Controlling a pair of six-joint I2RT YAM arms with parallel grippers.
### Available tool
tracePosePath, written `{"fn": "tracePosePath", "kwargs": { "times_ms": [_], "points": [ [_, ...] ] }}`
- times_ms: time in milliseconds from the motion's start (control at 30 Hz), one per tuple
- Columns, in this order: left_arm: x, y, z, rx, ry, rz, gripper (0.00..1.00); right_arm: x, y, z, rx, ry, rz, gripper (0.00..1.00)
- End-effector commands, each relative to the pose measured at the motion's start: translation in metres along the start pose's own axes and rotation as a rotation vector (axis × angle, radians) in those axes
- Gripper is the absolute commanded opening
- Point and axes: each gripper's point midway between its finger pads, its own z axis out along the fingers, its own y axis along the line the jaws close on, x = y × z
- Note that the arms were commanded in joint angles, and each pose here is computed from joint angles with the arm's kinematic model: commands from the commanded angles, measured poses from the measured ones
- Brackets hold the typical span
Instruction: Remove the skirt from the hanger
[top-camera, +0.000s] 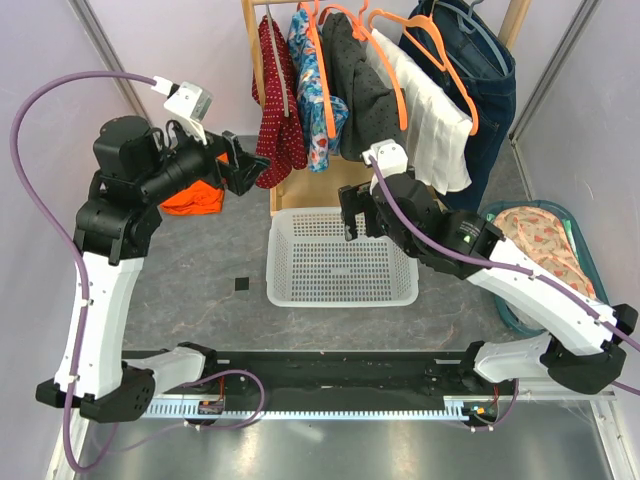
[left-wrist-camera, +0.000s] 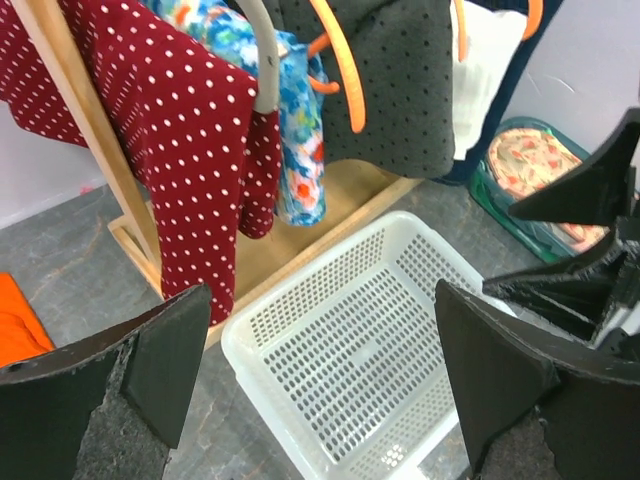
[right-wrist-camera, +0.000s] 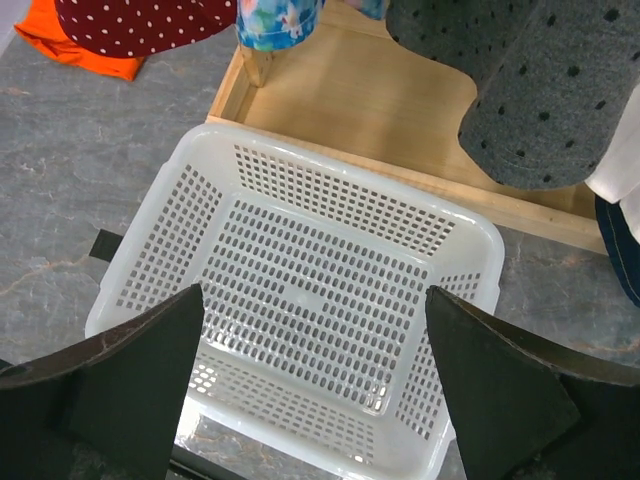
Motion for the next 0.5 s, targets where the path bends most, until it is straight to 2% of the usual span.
{"fn": "tracePosePath", "kwargs": {
  "times_ms": [0,33,67,200,233,267,333,467],
  "points": [
    [-0.040,0.009,0.008,-0.047,-0.120,-0.006,0.95,-0.004,0.004,-0.003,-0.030,-0.035,0.018,0.98],
    [-0.053,0.012,0.013,-0.059,-0.144,-0.020,0.89,-0.003,0.005,-0.002,-0.035,-0.036,0.020,0.98],
    [-0.062,0.014,0.018,-0.068,-0.163,-0.056,0.88,-0.002,0.005,-0.002,-0.037,-0.037,0.023,0.98],
    [-0.112,0.028,0.038,-0.158,-0.269,-0.094,0.86,0.001,0.006,0.001,-0.036,-0.033,0.033,0.98],
    [-0.134,0.026,0.035,-0.195,-0.333,-0.089,0.86,0.002,0.007,0.001,-0.036,-0.031,0.040,0.99],
    [-0.132,0.034,0.053,-0.220,-0.323,-0.082,0.85,0.004,0.007,0.002,-0.039,-0.027,0.040,0.98],
    [-0.148,0.033,0.061,-0.264,-0.376,-0.074,0.82,0.007,0.009,0.003,-0.048,-0.023,0.049,0.98],
    [-0.137,0.041,0.107,-0.330,-0.353,-0.060,0.82,0.019,0.014,0.009,-0.065,0.000,0.058,0.98]
  ]
}}
